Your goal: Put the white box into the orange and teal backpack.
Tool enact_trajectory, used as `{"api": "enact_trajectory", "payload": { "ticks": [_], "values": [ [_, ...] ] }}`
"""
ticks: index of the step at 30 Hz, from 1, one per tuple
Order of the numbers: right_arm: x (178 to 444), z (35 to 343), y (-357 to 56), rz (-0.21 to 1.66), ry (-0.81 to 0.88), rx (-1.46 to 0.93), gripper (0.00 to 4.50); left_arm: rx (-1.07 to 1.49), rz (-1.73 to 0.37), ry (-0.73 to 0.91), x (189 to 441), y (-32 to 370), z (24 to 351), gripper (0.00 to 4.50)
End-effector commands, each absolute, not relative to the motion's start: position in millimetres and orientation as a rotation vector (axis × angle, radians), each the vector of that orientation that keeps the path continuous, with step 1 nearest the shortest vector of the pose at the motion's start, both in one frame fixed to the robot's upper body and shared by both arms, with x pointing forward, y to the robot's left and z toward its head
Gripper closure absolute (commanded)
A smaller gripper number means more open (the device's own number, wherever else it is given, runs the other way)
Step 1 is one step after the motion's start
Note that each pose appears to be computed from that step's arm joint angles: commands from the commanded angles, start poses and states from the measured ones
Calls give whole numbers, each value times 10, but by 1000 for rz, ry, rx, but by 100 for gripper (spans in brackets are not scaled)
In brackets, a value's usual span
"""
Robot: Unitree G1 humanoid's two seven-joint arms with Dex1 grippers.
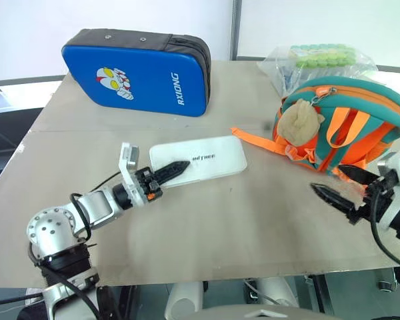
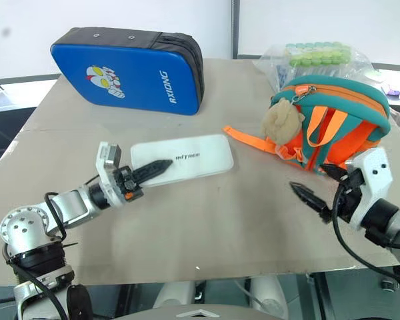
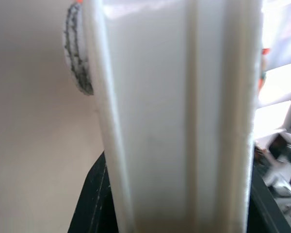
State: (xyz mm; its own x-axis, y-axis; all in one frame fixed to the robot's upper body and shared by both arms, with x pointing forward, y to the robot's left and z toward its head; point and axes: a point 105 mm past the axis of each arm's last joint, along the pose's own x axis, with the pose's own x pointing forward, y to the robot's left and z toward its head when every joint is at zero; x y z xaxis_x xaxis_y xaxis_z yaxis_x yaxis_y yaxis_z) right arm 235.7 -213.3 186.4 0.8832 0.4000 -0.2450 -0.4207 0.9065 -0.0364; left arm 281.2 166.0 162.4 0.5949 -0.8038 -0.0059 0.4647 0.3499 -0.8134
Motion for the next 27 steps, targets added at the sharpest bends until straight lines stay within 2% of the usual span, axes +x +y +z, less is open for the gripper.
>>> {"api": "enact_trajectory", "payload": {
  "ticks": [1, 5, 7, 10, 11, 12, 14, 15, 16, 18, 22, 27],
  "values": [
    [2673, 1970, -2308, 269, 177, -67, 0, -847, -934, 346, 2849, 1581, 1908, 339],
    [2988, 2072, -2176, 295, 99, 0, 0, -863, -939, 306, 2909, 1528, 2006, 339],
    [3240, 2056, -2073, 318, 78, -13, 52, -831, -949, 284, 2903, 1460, 2070, 339],
    [3410, 2130, -1982, 351, -4, -94, 170, -800, -914, 190, 2942, 1494, 2226, 339],
    [3402, 2184, -1948, 386, -39, -82, 214, -787, -897, 166, 2952, 1509, 2250, 339],
    [3386, 2238, -1911, 426, -73, -70, 275, -772, -884, 146, 2957, 1520, 2262, 339],
    [3339, 2328, -1780, 541, -129, -72, 344, -767, -832, 72, 3004, 1588, 2316, 339],
    [3309, 2369, -1694, 609, -156, -78, 404, -789, -806, 29, 3032, 1634, 2360, 339],
    [3282, 2410, -1612, 669, -178, -69, 442, -806, -793, -5, 3045, 1670, 2404, 339],
    [3216, 2504, -1435, 794, -219, -33, 442, -779, -768, -50, 3064, 1715, 2458, 339],
    [2919, 2657, -1023, 1137, -248, 40, 442, -738, -743, -135, 3092, 1832, 2612, 339],
    [2578, 2721, -907, 1406, -198, 118, 442, -566, -809, -217, 2953, 1939, 2799, 339]
  ]
}}
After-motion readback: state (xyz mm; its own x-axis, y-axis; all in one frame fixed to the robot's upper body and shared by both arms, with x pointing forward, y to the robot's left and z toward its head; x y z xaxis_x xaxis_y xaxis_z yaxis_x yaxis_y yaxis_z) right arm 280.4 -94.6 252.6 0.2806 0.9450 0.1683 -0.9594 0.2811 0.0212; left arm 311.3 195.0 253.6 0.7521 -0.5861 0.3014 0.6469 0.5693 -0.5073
